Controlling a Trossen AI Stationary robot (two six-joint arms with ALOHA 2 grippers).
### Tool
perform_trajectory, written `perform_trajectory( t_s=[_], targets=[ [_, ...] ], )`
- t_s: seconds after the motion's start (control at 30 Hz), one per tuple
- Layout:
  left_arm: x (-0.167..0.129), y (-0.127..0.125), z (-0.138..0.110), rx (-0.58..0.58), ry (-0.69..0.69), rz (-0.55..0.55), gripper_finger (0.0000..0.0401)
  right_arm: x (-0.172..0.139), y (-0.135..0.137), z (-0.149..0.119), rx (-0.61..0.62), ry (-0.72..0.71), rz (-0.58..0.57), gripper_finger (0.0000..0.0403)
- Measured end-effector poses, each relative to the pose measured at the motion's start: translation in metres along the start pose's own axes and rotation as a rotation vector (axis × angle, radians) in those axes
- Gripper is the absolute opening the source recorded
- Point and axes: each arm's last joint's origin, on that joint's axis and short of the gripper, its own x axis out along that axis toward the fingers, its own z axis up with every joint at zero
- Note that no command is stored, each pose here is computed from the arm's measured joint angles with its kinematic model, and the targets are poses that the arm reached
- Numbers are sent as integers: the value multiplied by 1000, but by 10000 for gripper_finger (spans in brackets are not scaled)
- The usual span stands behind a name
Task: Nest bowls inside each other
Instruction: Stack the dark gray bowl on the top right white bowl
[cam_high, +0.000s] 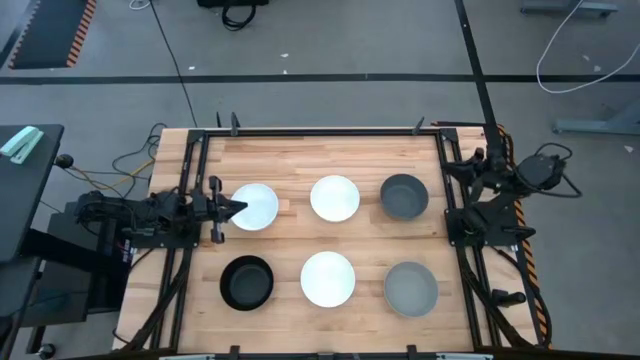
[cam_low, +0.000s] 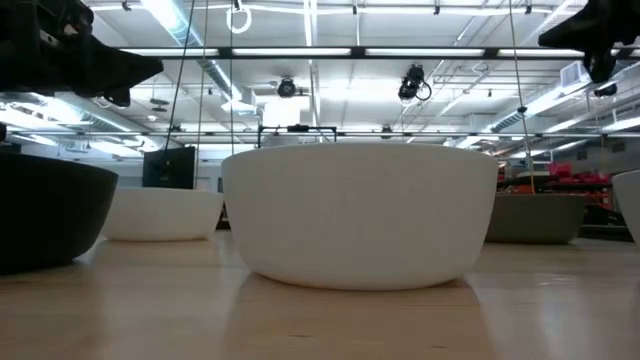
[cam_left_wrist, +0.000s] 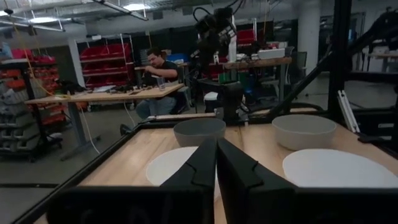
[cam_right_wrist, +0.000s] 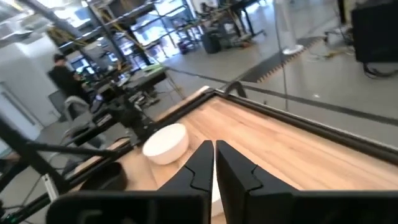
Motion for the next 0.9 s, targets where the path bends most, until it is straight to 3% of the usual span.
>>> perform_trajectory(
  t_s=[0.23, 0.5, 0.63, 0.9],
  targets=[
    [0, 0, -1, -15, 7, 8, 16, -3, -13, -12, 115, 114, -97, 34],
    [-1, 6, 2, -99, 29, 208, 34, 3, -12, -28, 140, 294, -269, 34],
    [-4, 10, 22, -119, -7, 239, 42, 11, 2, -28, 147, 366, -309, 34],
    [-17, 19, 54, -176, 109, 298, 55, 18, 28, -8, 105, 482, -470, 34]
  ],
)
